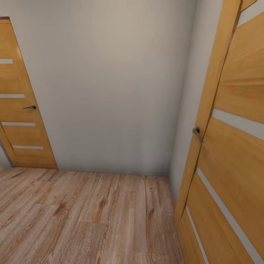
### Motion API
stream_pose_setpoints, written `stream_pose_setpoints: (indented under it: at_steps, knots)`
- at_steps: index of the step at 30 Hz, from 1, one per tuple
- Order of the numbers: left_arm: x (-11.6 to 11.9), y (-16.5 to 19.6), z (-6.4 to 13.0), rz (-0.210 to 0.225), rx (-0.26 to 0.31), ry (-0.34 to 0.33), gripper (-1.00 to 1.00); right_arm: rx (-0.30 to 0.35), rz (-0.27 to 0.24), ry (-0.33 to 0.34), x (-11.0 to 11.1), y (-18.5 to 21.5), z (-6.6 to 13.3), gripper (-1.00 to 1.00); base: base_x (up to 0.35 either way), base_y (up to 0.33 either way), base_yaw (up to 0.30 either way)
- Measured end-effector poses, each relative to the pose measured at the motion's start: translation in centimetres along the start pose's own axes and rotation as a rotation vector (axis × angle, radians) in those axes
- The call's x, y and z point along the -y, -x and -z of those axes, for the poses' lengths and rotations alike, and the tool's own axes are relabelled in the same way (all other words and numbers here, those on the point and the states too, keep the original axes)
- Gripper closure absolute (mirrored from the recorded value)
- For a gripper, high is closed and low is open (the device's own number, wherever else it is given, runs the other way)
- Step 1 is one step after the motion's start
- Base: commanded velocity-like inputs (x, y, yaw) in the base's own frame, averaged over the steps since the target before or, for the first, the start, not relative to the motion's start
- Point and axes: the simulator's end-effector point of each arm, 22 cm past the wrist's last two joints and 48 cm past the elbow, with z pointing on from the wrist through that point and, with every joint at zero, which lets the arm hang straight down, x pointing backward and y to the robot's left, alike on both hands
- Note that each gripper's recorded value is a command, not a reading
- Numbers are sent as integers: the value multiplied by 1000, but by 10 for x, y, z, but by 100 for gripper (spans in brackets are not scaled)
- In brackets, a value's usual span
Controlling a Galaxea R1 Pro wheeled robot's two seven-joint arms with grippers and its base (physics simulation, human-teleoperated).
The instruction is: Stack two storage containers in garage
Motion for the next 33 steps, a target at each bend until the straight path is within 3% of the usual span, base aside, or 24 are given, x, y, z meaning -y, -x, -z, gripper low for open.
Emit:
stream_pose_setpoints:
  at_steps: [9,33]
  knots:
    - [-1,0,0,0,0,1,-100,-2,2,-5,1,0,0,-100,0,-106,0]
    - [-1,0,0,0,0,1,-100,-4,3,-5,0,-1,0,-100,0,-2,49]
